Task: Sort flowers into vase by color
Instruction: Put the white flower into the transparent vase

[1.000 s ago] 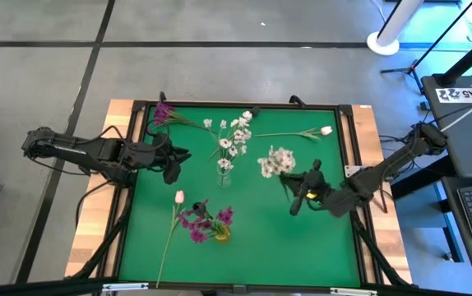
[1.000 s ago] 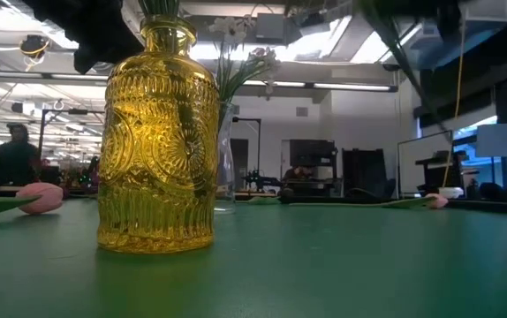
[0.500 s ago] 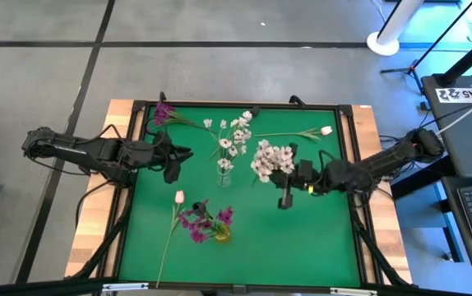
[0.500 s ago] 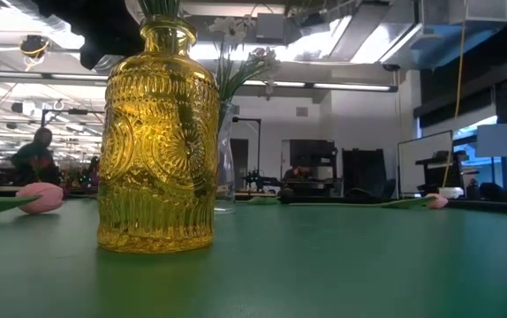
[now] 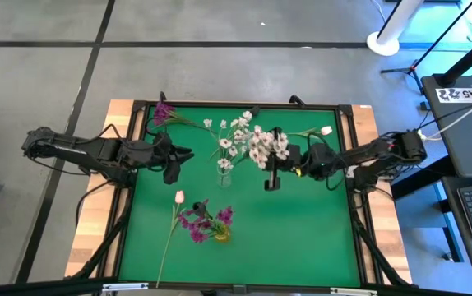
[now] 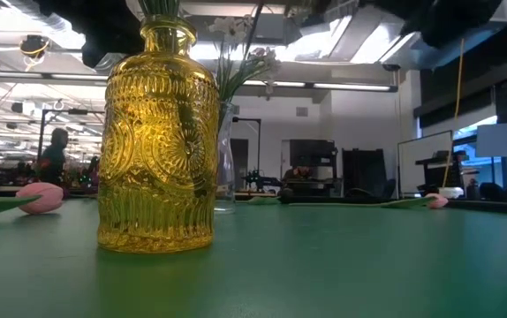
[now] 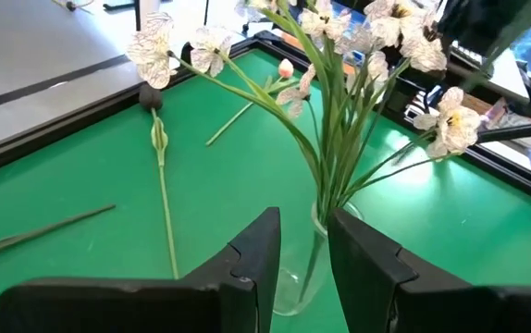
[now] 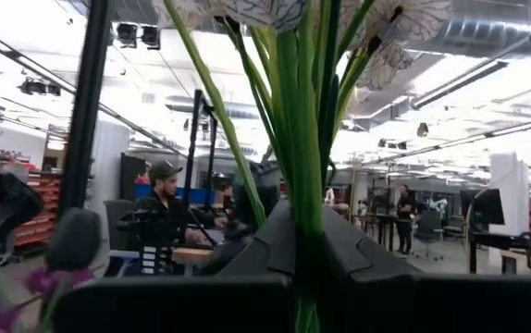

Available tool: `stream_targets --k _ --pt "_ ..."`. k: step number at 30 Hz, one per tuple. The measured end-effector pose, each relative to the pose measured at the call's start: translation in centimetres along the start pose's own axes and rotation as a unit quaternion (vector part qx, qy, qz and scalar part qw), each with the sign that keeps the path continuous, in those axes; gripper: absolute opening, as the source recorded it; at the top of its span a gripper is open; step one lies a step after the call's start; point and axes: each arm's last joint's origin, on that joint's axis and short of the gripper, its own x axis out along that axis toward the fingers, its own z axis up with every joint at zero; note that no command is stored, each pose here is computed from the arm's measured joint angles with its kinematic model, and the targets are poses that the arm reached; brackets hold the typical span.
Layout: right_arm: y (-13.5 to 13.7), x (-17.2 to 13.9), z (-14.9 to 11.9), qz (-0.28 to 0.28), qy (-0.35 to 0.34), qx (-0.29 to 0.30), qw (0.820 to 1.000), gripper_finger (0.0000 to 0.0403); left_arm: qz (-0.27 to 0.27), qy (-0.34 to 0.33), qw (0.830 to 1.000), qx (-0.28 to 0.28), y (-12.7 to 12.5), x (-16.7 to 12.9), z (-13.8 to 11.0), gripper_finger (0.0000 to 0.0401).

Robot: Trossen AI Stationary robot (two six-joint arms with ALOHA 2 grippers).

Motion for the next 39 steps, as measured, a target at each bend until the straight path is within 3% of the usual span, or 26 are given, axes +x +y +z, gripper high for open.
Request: stream_targets --k 10,19,34,39 --pt "-1.6 0.3 -3.5 -0.001 0.007 0.019 1.0 0.0012 -0.019 0.007 1.0 0.002 -0.1 0.0 0.0 0.0089" --pt "-1.1 1.9 -5.7 0.047 0.022 0.02 0.998 0.0015 -0.018 0.007 1.0 0.003 -0.1 0.0 0.0 0.0089" --pt "-1.2 1.4 -8.5 0.03 0.161 0.017 0.986 0.0021 -0.017 0.009 1.0 0.004 -0.1 0.0 0.0 0.0089" --pt "-1.4 1.2 -9.0 -0.009 0.192 0.016 0.981 0.0021 -0.017 0.009 1.0 0.004 -0.1 0.0 0.0 0.0089"
